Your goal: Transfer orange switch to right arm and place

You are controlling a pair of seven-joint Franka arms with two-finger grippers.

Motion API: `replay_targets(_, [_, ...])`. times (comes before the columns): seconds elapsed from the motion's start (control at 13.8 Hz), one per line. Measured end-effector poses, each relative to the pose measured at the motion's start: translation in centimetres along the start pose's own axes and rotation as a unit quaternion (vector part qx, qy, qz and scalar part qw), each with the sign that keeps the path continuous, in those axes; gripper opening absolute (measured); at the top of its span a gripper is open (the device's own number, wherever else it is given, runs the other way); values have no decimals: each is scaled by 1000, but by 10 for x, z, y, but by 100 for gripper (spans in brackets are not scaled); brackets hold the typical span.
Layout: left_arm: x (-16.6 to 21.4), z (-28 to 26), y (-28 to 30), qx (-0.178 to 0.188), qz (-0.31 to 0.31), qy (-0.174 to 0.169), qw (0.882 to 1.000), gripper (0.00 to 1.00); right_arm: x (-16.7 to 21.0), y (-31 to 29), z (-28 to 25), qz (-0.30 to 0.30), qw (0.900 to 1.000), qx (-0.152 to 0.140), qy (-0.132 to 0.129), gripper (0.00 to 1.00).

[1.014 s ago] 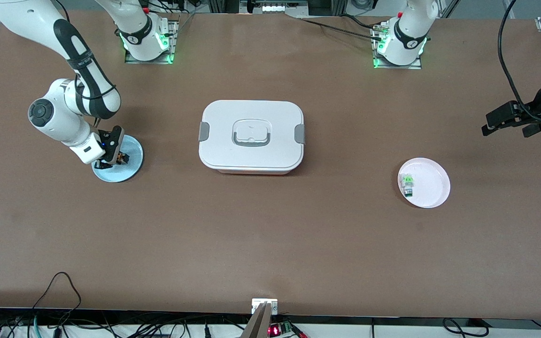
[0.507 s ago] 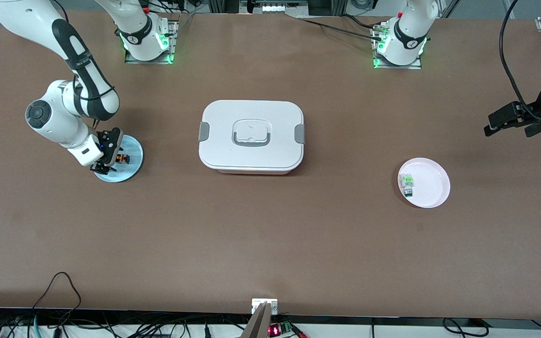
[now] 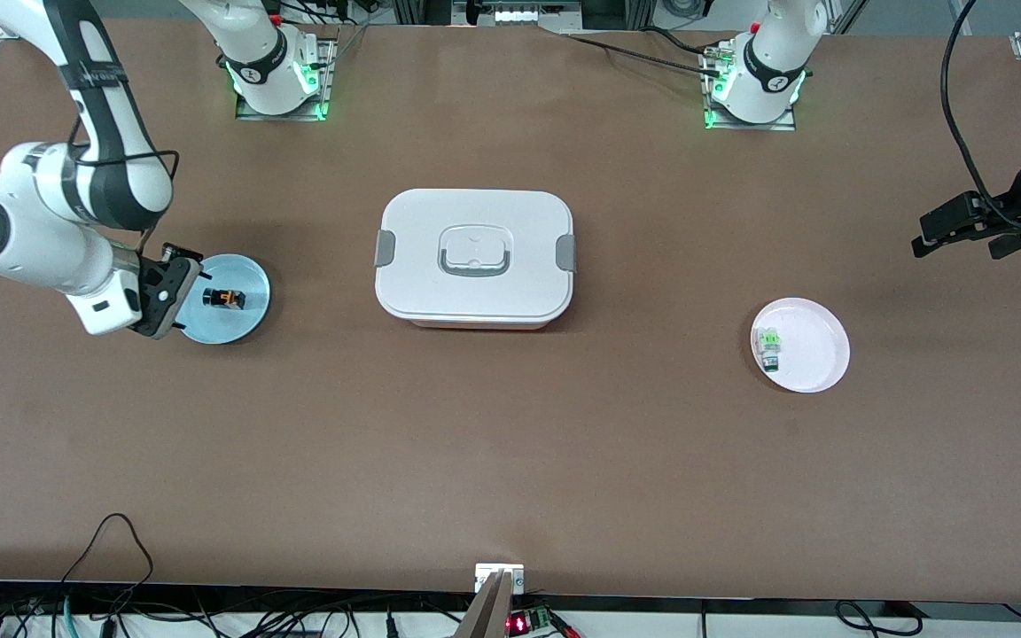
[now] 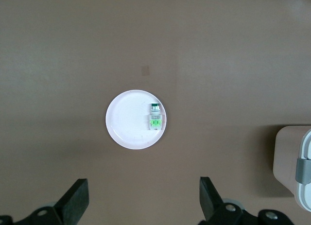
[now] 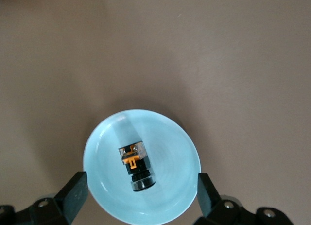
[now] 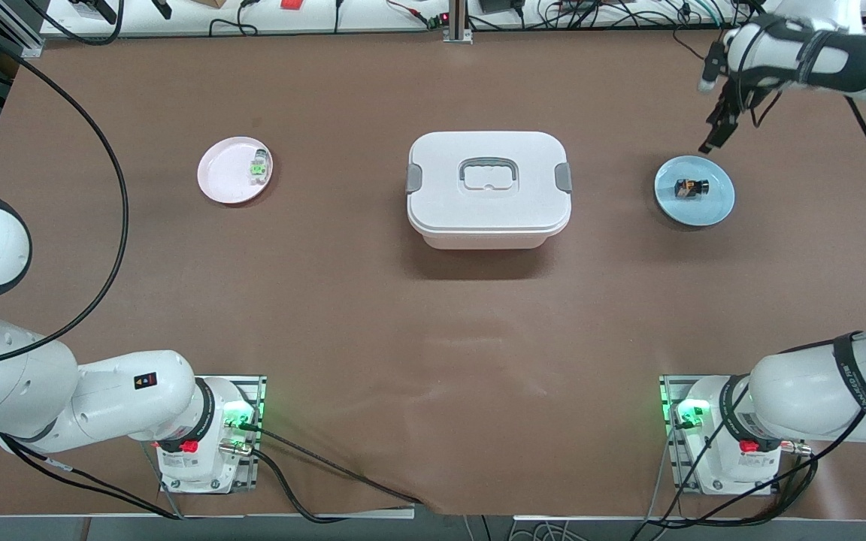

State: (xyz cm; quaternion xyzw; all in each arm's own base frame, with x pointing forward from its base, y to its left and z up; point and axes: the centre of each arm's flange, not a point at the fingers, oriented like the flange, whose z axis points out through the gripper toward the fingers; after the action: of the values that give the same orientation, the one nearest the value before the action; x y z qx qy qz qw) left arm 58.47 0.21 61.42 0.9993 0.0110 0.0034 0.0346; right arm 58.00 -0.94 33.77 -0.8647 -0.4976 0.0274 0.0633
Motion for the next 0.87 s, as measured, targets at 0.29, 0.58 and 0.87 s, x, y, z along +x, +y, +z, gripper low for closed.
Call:
replay_targets(0.29, [1, 2, 8, 11, 2, -1, 1000, 100, 37, -33, -76, 151, 988, -10, 6, 100])
replay_targets(0.58, [1, 1, 10, 11, 3, 1, 1000, 100, 40, -52, -137, 289, 957, -20, -3, 100])
replay_targets(0.87, [2, -1, 8, 11, 1, 9, 1000, 100, 48, -81, -194, 391, 920, -36, -13, 100])
